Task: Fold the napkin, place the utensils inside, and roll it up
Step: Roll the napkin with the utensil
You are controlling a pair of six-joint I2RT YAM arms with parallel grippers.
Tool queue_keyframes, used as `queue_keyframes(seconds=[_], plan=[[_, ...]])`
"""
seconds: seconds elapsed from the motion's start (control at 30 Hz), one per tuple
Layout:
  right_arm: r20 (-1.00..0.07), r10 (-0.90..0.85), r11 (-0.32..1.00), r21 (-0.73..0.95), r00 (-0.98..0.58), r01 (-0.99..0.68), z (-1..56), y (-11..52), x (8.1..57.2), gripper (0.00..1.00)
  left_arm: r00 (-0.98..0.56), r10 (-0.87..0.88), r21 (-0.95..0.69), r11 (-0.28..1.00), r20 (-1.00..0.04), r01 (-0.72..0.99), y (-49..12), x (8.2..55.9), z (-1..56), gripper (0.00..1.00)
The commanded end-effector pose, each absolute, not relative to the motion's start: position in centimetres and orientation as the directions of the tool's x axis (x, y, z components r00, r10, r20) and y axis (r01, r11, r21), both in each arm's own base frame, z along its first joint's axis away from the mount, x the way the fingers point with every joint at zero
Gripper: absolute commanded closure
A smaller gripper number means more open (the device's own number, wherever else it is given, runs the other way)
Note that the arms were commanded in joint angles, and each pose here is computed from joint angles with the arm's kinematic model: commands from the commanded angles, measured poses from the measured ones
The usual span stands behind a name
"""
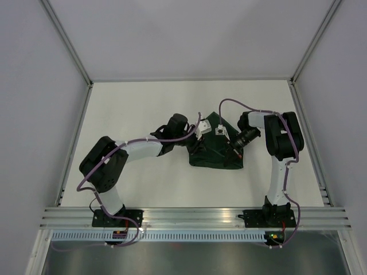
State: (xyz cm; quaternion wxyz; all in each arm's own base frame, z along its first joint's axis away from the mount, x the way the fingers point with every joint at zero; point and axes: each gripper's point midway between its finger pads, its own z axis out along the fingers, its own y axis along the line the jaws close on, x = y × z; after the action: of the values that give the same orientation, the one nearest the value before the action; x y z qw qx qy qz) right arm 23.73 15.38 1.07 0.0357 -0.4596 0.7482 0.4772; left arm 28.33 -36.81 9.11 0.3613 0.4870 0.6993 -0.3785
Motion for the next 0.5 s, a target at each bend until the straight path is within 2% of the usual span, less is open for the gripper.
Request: queue_keyframes(seconds=[0.0, 0.27, 0.47], plan=[[-0.507, -0.661, 0.13, 0.649, -0.554, -0.75, -0.5, 15.0, 25.5, 0.99, -0.011, 0.436, 0.121, 0.274, -0.9, 0.954, -37.2, 29.4, 10.6, 0.66], [-0.451, -0.652, 0.158, 0.705, -0.609, -0.691, -1.2, 14.8, 26.2, 0.99, 0.301, 0.58, 0.483, 0.187, -0.757, 0.856, -39.5, 27.2, 8.4, 0.6], [-0.422, -0.644, 0.175, 0.731, -0.638, -0.659, -1.7, 14.7, 26.6, 0.99, 0.438, 0.6, 0.601, 0.09, -0.67, 0.795, -41.3, 26.0, 7.6, 0.57]])
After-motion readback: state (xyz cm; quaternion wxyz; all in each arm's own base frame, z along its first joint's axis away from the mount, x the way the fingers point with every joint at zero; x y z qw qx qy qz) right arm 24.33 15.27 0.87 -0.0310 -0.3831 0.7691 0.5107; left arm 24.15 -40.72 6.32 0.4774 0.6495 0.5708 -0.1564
